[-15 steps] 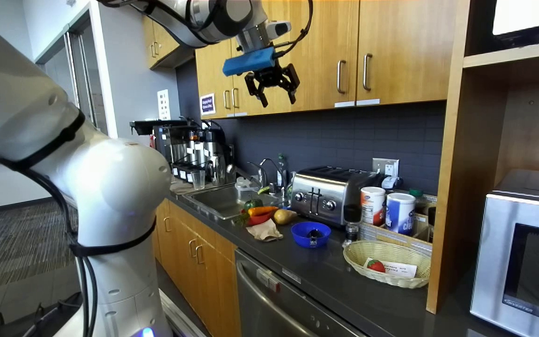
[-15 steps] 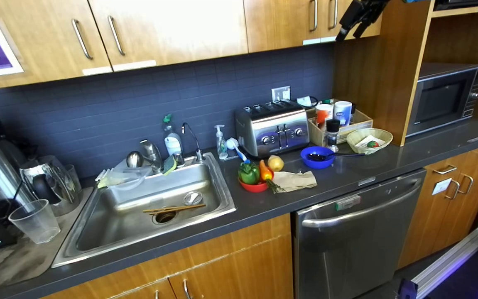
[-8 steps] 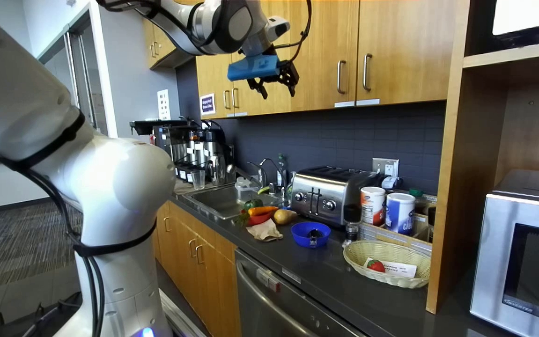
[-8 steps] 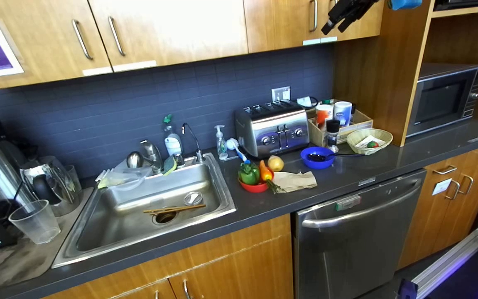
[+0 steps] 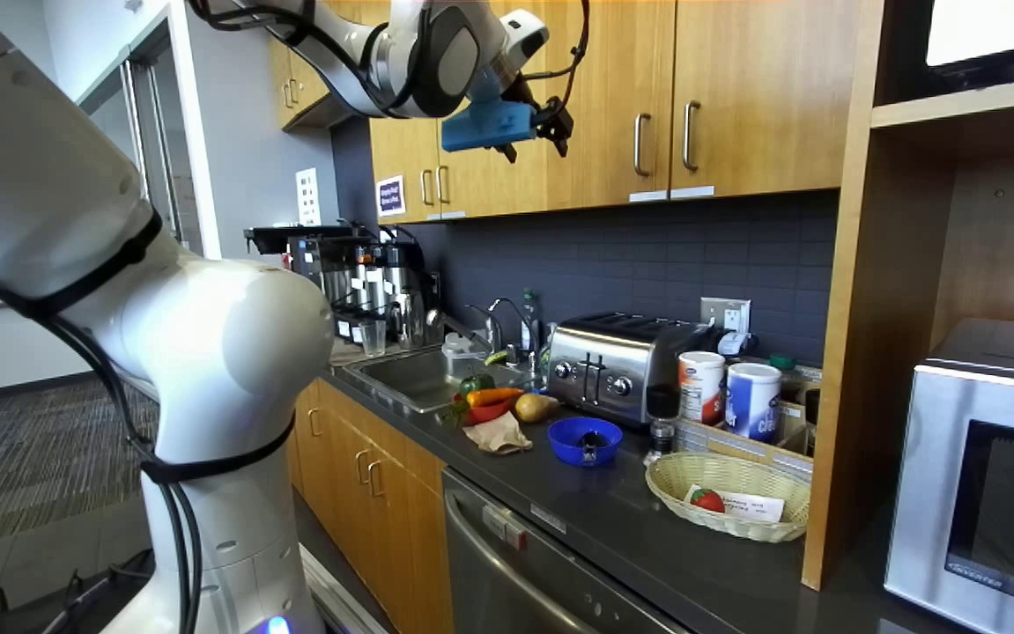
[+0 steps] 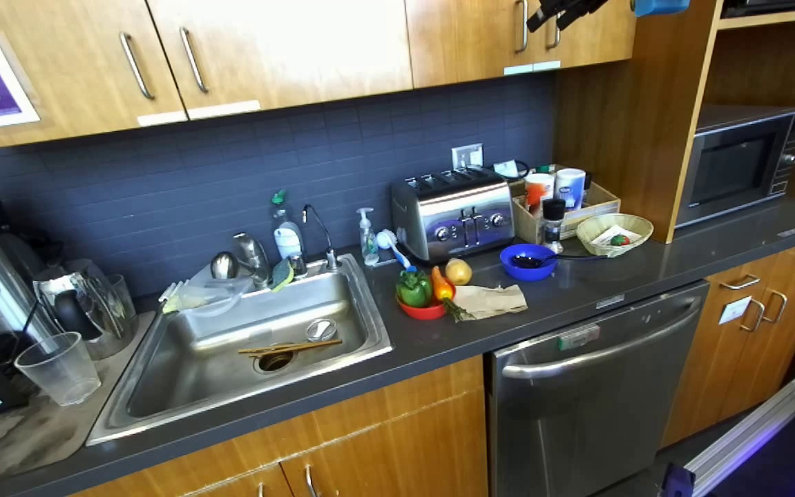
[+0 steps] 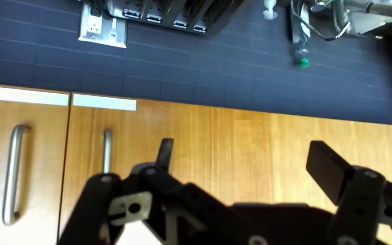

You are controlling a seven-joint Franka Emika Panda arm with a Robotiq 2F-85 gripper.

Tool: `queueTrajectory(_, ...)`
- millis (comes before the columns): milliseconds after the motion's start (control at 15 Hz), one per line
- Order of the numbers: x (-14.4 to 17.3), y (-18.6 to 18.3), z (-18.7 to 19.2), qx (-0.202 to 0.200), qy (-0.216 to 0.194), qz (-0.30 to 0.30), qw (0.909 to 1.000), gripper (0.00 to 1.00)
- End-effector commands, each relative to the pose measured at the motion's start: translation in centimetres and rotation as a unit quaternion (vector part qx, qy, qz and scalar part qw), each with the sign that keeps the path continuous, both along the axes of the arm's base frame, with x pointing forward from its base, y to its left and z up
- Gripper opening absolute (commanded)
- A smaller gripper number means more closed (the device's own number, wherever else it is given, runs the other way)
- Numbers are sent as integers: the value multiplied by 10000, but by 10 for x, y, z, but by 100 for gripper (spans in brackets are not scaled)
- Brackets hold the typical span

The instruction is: Open the top left cabinet door

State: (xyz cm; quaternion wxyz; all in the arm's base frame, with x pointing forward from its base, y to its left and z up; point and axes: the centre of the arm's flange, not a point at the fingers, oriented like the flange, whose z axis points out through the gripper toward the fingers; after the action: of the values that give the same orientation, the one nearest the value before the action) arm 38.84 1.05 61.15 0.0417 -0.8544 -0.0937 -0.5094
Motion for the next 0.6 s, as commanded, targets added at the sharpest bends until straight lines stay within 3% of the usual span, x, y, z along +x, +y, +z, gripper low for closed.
queueTrajectory(0, 9, -12, -1, 303, -357, -203, 9987, 100)
queueTrajectory(533, 39, -18, -16, 987, -814, -856, 9881, 100)
